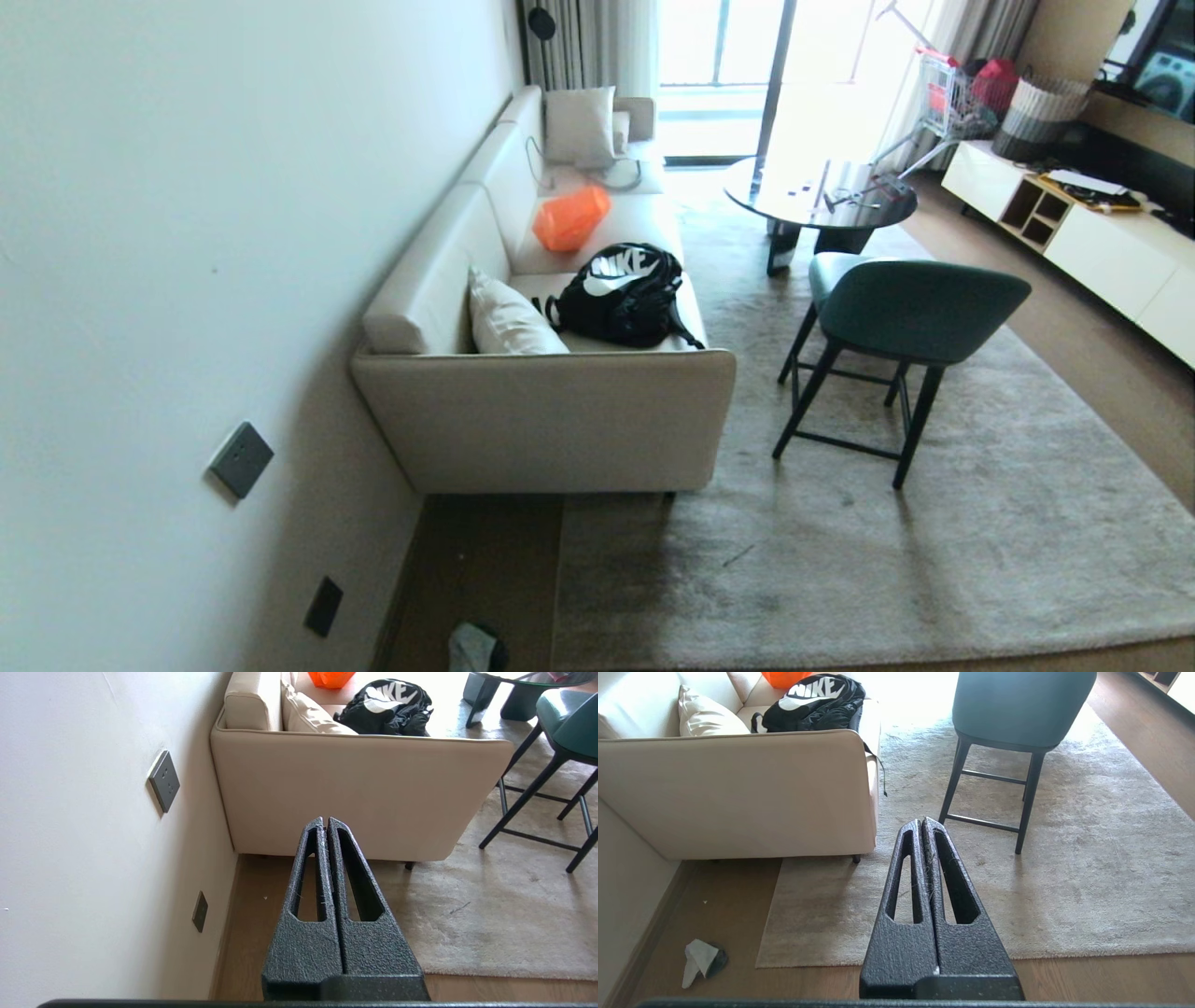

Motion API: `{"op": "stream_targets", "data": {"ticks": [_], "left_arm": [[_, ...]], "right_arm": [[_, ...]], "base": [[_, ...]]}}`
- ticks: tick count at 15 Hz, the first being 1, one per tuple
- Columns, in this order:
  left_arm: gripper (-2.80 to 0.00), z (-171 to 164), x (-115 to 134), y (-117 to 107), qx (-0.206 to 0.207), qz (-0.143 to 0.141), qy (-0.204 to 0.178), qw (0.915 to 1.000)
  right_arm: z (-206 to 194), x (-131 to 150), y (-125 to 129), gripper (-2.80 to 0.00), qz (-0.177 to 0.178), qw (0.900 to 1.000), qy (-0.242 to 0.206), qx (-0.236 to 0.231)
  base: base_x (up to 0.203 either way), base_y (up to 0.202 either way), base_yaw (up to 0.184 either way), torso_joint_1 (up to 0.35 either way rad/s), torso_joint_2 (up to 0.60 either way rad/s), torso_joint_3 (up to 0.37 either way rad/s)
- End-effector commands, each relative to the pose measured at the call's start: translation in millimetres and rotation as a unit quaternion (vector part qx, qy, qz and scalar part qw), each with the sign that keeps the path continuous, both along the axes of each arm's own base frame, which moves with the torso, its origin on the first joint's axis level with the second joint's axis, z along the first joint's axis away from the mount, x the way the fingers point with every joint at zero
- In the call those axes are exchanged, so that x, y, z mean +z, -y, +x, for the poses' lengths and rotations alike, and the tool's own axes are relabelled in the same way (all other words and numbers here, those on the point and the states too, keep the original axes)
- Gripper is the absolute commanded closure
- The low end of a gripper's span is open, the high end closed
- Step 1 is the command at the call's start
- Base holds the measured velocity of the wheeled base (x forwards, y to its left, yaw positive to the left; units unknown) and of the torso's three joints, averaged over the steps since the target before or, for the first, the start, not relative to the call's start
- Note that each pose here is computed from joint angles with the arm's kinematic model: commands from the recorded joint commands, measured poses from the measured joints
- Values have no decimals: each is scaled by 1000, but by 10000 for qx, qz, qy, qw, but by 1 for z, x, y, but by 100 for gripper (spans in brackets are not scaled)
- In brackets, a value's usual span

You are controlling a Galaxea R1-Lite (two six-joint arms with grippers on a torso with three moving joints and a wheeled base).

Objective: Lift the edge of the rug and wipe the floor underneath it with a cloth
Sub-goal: Pick up the rag

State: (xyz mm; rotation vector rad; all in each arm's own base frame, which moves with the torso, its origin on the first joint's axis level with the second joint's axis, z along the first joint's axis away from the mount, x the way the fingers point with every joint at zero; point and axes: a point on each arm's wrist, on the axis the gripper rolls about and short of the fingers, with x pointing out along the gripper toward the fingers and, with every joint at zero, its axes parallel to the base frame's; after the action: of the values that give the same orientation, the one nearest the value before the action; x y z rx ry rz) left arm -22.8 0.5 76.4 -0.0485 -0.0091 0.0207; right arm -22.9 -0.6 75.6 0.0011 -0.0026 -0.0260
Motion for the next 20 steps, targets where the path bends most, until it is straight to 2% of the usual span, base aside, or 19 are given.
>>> {"op": "stream_targets", "data": {"ticks": [1,20], "left_arm": [[0,0,0,0,3,-3,10,10000],[0,0,0,0,3,-3,3,10000]], "right_arm": [[0,0,0,0,3,10000,-5,-1],[0,0,0,0,3,10000,-5,-1]], "base": [[0,0,0,0,0,0],[0,0,0,0,0,0]]}}
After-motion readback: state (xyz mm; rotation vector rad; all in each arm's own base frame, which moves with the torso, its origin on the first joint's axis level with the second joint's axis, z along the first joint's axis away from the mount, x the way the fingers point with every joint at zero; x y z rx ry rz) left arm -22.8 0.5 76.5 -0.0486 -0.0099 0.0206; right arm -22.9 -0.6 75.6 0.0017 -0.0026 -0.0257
